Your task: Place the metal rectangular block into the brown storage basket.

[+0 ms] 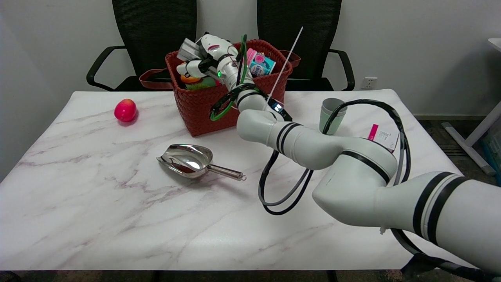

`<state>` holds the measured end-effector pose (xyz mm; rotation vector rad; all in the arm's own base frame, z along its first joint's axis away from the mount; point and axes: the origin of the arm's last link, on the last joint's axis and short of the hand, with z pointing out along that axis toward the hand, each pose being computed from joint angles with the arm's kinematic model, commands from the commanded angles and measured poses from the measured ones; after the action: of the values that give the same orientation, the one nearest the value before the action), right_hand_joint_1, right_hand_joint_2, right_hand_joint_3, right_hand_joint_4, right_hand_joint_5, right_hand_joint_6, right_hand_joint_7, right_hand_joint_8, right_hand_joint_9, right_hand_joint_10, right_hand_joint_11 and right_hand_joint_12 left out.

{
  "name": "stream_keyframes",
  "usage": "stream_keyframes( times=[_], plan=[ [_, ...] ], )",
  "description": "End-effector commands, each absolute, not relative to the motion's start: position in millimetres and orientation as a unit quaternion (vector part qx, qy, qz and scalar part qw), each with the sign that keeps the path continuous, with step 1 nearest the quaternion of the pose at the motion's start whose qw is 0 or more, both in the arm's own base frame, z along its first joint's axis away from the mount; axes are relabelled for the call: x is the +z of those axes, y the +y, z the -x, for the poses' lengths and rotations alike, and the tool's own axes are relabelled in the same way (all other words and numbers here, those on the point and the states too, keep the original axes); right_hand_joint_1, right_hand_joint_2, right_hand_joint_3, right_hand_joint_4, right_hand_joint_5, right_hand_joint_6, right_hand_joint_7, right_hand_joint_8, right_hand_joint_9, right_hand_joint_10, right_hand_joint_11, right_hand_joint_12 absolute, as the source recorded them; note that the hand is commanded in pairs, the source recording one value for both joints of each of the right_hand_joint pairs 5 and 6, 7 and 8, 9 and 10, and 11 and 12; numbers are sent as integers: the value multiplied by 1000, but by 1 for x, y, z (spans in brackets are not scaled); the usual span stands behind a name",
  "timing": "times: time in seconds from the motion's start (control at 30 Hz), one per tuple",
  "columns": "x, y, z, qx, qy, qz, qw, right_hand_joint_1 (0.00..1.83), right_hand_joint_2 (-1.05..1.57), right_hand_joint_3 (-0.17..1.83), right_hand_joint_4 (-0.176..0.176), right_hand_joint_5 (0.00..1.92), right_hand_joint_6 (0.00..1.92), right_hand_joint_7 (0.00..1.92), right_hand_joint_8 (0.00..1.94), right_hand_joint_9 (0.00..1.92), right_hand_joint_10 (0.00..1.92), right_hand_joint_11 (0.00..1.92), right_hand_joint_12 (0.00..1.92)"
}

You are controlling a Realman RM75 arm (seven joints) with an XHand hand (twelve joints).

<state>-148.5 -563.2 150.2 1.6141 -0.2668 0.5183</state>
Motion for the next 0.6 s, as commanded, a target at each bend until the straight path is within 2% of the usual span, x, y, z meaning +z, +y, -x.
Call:
stream_keyframes(
  times=[0.03, 0.13, 0.27, 0.37, 0.4, 0.43, 0.5, 0.53, 0.6],
  plan=[
    [147, -560, 160, 230, -138, -711, 650, 749, 1041, -164, 0, 776, 776, 1250, 1250, 1035, 1035, 807, 807],
    [147, -559, 163, 232, -143, -709, 651, 745, 1045, -175, 0, 747, 747, 1211, 1211, 956, 956, 743, 743],
    [148, -559, 163, 233, -142, -708, 651, 740, 1036, -175, 0, 712, 712, 1138, 1138, 853, 853, 564, 564],
    [148, -559, 162, 234, -142, -709, 650, 749, 1008, -170, 0, 672, 672, 1006, 1006, 727, 727, 441, 441],
    [148, -559, 163, 234, -143, -709, 650, 763, 976, -172, 0, 606, 606, 798, 798, 605, 605, 393, 393],
    [148, -559, 163, 234, -143, -709, 650, 755, 960, -175, 0, 549, 549, 678, 678, 528, 528, 365, 365],
    [148, -559, 162, 235, -143, -709, 650, 738, 934, -175, 0, 393, 393, 594, 594, 453, 453, 357, 357],
    [148, -559, 162, 235, -142, -709, 650, 729, 912, -175, 0, 193, 193, 509, 509, 388, 388, 347, 347],
    [148, -558, 161, 238, -140, -709, 649, 710, 900, -175, 0, 47, 47, 365, 365, 282, 282, 302, 302]
  ],
)
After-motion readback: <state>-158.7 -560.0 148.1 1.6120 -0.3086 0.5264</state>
